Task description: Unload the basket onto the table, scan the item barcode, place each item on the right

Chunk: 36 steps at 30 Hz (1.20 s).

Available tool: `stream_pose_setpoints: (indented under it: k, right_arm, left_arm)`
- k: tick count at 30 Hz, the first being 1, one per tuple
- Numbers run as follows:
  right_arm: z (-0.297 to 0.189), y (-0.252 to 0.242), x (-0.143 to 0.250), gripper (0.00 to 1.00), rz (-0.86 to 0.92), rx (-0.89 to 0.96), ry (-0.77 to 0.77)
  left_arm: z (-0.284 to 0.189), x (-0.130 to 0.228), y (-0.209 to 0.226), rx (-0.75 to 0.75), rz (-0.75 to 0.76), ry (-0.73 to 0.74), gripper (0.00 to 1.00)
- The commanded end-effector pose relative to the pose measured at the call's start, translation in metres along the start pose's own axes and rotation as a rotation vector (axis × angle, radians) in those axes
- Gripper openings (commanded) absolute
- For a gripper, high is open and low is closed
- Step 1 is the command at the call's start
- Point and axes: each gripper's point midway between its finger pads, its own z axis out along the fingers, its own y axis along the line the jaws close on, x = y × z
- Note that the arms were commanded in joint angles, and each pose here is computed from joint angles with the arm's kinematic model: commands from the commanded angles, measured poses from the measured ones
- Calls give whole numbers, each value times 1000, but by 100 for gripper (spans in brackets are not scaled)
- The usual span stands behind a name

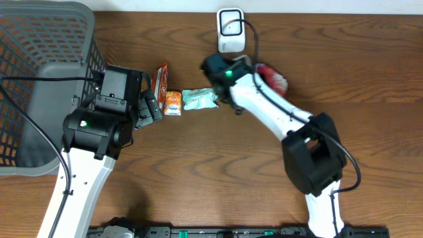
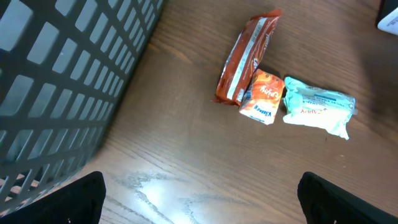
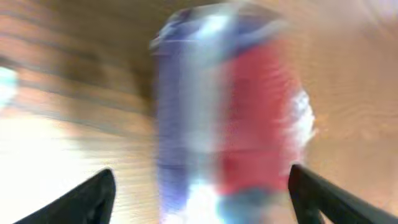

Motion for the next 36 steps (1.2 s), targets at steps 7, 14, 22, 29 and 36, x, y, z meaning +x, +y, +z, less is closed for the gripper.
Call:
stream_pose_setpoints:
  k: [7,14,22,29,36]
  right_arm:
    - [-44,-45,-52,96,152,-380,43]
    - [-18,-37,-3,79,129,-938,285]
    - [38,0,42,71,231,-1118,350]
    - [61,47,64,32,314,-1196,322]
    - [51,39,45,1,310,-1199,273]
  left_arm:
    - [0,0,0,2,-20,4,98]
    - [0,0,0,2,-20,4,98]
    - [0,0,0,2,-20,3,98]
    - [0,0,0,2,-20,3,98]
    - [0,0,0,2,-20,4,98]
